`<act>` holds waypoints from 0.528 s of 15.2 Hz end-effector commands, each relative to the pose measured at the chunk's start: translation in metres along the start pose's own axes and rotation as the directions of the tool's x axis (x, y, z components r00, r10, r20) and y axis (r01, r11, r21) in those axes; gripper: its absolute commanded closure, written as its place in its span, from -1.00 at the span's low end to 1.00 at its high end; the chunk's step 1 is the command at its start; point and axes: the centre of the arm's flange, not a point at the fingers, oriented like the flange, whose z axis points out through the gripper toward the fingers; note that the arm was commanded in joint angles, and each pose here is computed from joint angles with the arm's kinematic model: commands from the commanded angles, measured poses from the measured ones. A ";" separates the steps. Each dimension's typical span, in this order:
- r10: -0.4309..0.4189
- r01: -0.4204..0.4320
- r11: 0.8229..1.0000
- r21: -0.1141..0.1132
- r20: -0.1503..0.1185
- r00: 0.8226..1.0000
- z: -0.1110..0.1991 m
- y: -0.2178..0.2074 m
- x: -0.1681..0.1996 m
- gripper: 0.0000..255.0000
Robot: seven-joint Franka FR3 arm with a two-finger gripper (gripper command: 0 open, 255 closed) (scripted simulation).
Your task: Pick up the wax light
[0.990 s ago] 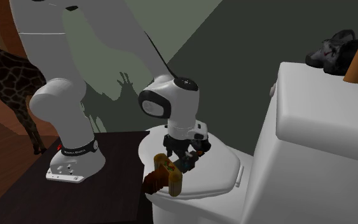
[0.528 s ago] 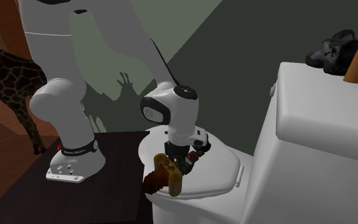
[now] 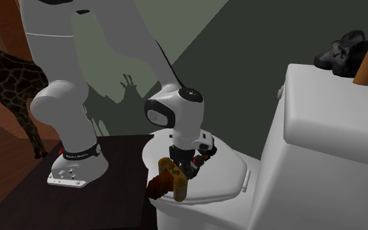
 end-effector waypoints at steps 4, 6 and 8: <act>0.000 0.000 1.000 0.001 0.001 1.000 -0.015 -0.002 0.000 1.00; 0.000 0.000 1.000 0.001 0.001 1.000 -0.026 -0.003 0.000 1.00; 0.000 0.000 1.000 0.001 0.001 1.000 -0.036 -0.005 0.001 1.00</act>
